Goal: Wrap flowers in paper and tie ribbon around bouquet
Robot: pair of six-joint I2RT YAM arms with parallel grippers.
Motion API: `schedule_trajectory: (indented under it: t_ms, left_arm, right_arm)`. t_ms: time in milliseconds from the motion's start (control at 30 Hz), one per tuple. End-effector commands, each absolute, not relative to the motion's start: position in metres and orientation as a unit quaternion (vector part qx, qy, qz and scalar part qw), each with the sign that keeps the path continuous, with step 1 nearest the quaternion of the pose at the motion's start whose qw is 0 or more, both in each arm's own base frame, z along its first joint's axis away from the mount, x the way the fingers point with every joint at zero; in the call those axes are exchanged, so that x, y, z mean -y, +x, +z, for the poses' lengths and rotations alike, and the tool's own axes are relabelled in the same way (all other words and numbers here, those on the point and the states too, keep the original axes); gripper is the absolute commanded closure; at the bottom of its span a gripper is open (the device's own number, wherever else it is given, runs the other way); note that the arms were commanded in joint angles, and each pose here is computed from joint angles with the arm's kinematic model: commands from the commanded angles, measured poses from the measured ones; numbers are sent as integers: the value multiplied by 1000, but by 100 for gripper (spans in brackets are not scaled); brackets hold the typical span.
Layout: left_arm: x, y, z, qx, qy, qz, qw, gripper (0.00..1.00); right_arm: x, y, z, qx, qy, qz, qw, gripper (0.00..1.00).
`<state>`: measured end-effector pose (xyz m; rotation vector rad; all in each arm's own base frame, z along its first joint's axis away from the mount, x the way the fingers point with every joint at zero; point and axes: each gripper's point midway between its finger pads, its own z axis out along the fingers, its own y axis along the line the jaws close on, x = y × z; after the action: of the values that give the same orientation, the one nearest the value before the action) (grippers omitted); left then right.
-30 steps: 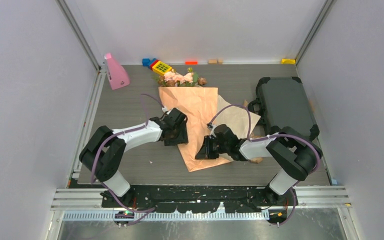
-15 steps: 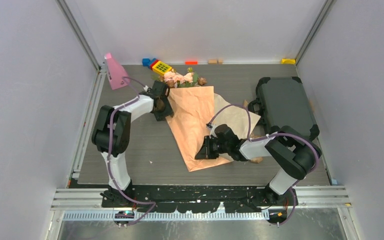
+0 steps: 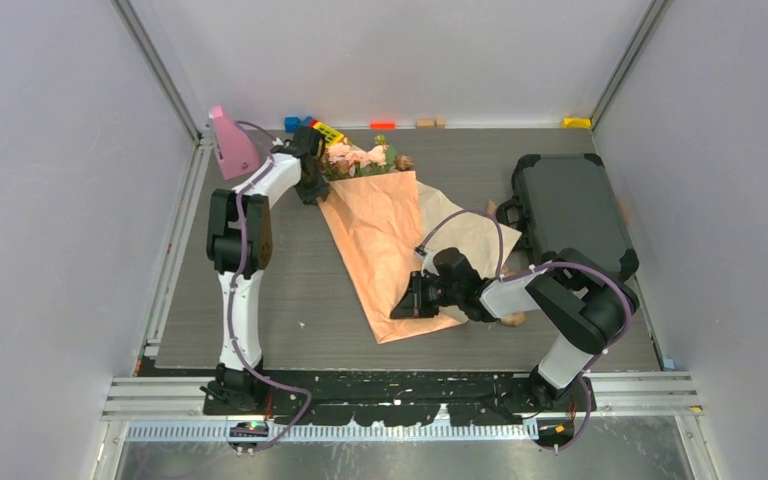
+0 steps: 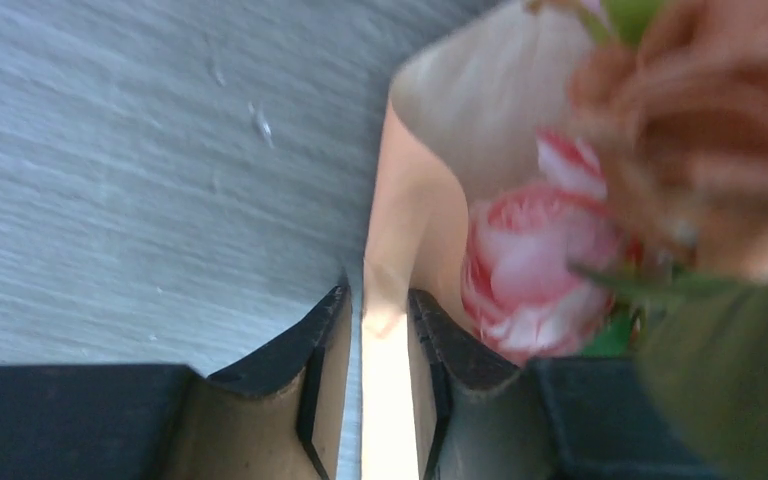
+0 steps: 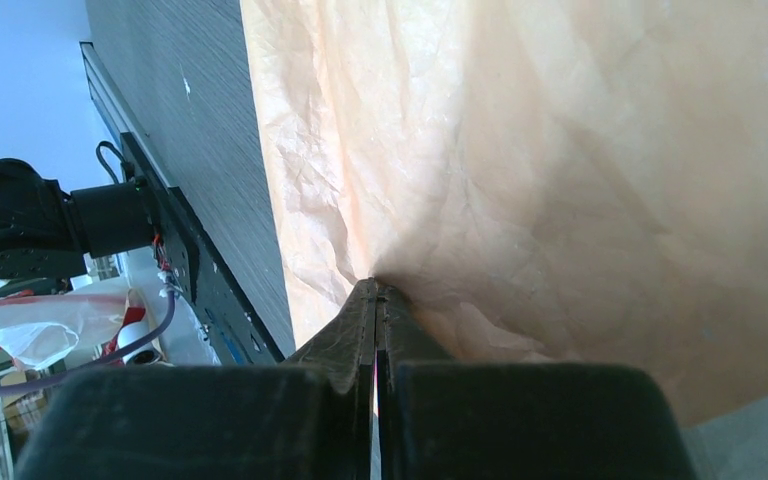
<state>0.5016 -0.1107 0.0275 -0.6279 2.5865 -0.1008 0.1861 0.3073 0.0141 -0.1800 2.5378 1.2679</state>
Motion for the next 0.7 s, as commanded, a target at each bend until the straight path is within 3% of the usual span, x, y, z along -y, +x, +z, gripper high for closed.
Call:
schedule_trajectory:
  t_ms: [0,333,500,667]
  left_arm:
    - [76,497,-12,-956,-231,17,182,72]
    - [69,535,-7,-957,-221,12,190,75]
    - [48,539,57,-942,-230,29,241,67]
    - [55,511,137,-924,-237,-25,299,48]
  right_arm:
    - [-270,164,-36,-927,-43,359,101,99]
    - [-271,166,-39,-927,-37,359,99,99]
    - [-275,172,-33,-924,-22,367,107,99]
    - [-277,176,-23,-920,-23,373,119,99]
